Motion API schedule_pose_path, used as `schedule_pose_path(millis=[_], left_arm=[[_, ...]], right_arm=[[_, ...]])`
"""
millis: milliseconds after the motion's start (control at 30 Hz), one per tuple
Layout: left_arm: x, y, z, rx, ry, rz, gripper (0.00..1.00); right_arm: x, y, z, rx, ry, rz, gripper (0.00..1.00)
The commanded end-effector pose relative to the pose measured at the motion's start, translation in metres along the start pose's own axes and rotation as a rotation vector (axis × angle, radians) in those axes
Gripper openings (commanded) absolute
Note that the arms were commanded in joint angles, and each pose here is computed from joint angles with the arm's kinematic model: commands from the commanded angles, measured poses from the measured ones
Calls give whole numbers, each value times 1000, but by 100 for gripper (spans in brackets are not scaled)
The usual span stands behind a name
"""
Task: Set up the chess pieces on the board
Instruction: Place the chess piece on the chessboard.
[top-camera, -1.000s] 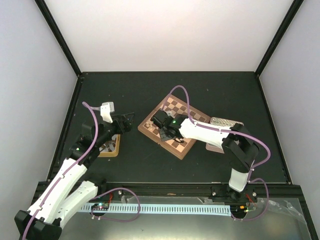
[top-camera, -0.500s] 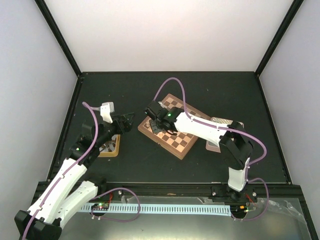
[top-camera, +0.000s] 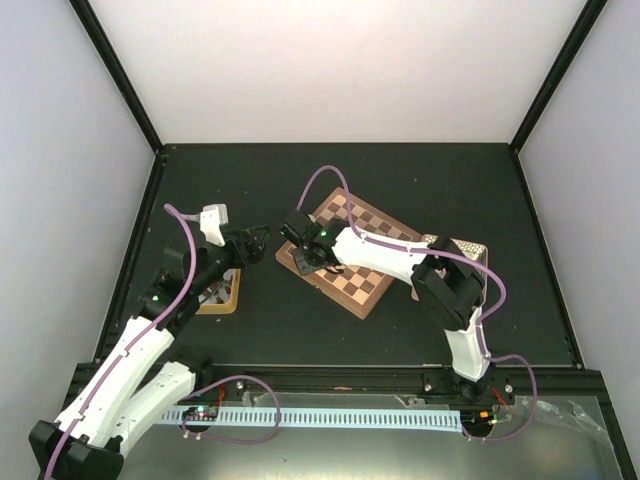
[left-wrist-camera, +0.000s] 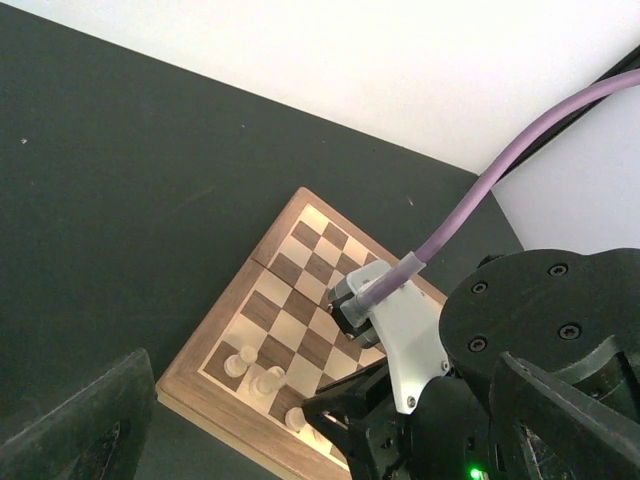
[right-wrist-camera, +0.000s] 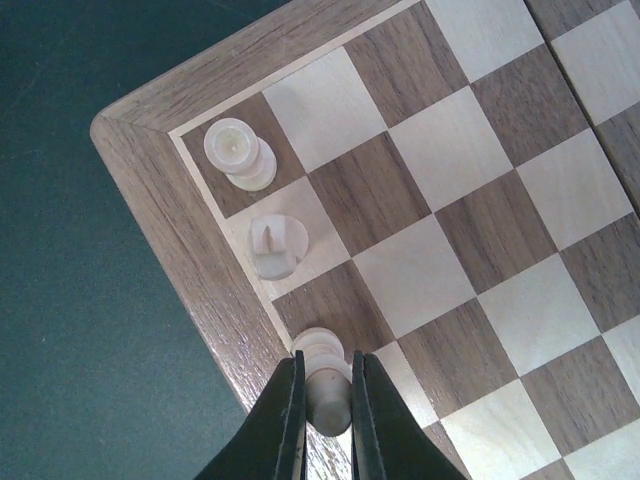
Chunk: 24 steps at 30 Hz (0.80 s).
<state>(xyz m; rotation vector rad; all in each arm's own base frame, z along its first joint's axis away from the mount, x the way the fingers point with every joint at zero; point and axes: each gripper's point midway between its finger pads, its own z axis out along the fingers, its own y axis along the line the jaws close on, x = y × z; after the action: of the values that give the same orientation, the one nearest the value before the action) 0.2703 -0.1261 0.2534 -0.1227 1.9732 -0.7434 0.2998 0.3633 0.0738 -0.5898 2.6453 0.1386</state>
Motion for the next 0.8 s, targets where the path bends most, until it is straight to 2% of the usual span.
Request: schedule_pose_path(millis=[0, 167, 333, 567, 767], left_arm=[[-4, 3, -3, -20, -14, 17, 93], [-4, 4, -3, -25, -13, 19, 93], [-4, 3, -3, -22, -13, 19, 93], [-4, 3, -3, -21, -13, 19, 93], [-6, 1, -5, -19, -17, 21, 93]], right_arm=[[-9, 0, 1, 29, -28, -6, 4], [-6, -3, 8, 51, -22, -6, 6], [-5, -3, 11, 54, -16, -10, 12], [-19, 2, -2, 30, -55, 4, 26], [-35, 0, -25, 29, -108, 30, 31]])
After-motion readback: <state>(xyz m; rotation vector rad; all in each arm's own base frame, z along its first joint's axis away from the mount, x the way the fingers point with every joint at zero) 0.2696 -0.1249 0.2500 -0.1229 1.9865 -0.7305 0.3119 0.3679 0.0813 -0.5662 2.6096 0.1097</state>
